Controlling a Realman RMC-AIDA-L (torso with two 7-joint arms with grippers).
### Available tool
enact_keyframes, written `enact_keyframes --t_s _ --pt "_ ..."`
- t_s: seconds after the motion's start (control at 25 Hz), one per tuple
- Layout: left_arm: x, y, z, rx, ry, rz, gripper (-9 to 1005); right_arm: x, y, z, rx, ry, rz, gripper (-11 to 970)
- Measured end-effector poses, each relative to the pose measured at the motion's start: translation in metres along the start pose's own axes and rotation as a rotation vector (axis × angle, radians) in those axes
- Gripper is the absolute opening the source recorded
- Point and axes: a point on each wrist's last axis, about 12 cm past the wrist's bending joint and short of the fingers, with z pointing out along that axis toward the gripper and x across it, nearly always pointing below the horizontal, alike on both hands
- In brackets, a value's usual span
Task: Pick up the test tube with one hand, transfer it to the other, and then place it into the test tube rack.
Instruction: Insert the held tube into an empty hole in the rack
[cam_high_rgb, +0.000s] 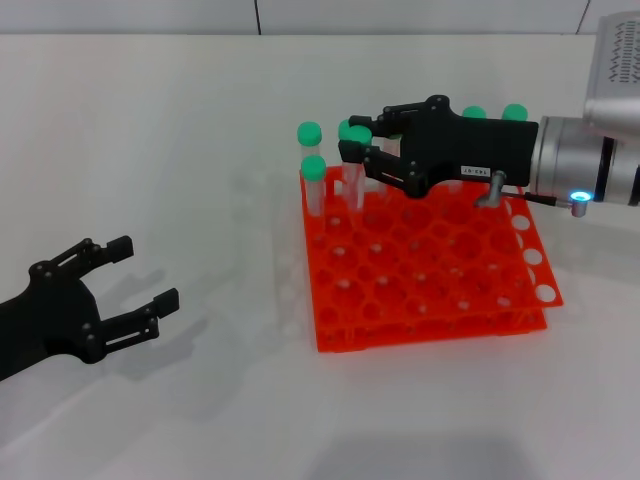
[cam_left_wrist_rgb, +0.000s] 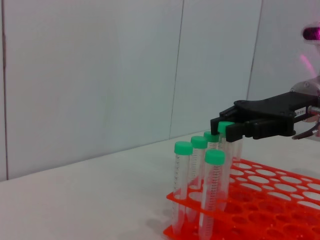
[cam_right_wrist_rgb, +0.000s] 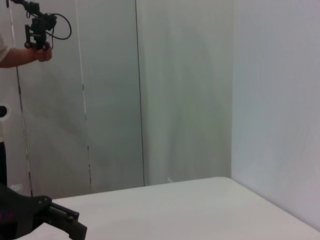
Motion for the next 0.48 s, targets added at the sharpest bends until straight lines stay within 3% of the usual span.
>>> enact_keyframes --t_s 0.48 --pt "-0.0053 0.005 0.0066 0.004 -0.006 0.018 890 0.004 -0.0006 0.001 0.016 0.027 -0.019 322"
